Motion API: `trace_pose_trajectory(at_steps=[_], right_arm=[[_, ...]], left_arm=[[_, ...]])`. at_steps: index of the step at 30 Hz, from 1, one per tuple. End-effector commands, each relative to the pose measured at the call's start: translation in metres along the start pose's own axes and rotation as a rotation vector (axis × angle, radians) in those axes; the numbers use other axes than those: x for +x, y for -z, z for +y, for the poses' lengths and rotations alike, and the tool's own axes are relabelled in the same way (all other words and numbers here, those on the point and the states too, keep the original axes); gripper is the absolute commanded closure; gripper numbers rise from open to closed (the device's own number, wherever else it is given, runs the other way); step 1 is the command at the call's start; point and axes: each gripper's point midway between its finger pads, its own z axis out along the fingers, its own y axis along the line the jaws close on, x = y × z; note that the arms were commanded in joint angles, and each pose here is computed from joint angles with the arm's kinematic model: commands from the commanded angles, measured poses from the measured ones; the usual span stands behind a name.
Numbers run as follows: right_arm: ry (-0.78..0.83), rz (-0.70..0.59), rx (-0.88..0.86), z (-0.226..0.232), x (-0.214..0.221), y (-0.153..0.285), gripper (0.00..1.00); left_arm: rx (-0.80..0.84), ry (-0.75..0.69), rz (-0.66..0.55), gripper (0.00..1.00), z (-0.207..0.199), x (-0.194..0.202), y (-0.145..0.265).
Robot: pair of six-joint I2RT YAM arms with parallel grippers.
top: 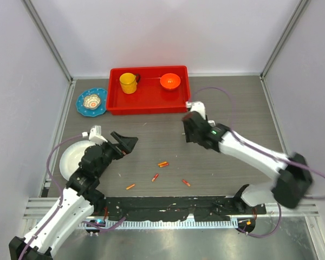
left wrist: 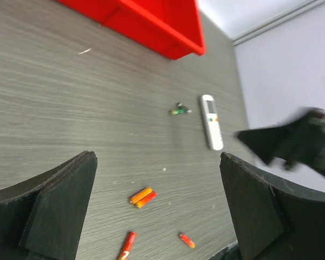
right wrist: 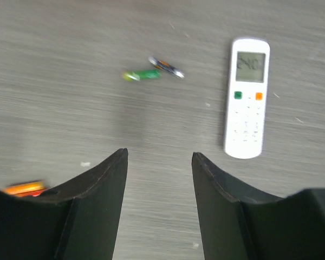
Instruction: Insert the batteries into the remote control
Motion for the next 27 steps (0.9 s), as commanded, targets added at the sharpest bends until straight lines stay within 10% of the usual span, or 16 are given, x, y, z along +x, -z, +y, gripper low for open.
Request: trace_pose_trajectory(at_steps=[1,14,17,20,27], right_arm=[[-0.275,-0.358,-0.351,0.024,-0.041,0.049,0.44],[-0.468,-0.601,-0.552,0.006,-0.009,0.085,0.43],[-0.459,-0.622,-0.551,0.000,-0.017,0.097,0.38],[-0.483,-0.611,-0.577,0.003,-0.019,0.103,0.12],[-0.694,-0.589,-0.656,0.012,-0.031,0.106,0.11]], left_arm=[[-0.156,-0.136,0.061,0.00,0.013,-0.006,-0.005],[-0.488,-0.394,0.227,0.00,0.010,-0.006,-0.052],[-0.451,-0.326,0.219,0.00,-0.005,-0.007,-0.059],[-0.434,-0.220,0.157,0.00,-0.009,-0.010,-0.056],[-0.367,-0.237,0.205,0.02,-0.002,0.007,-0.050]])
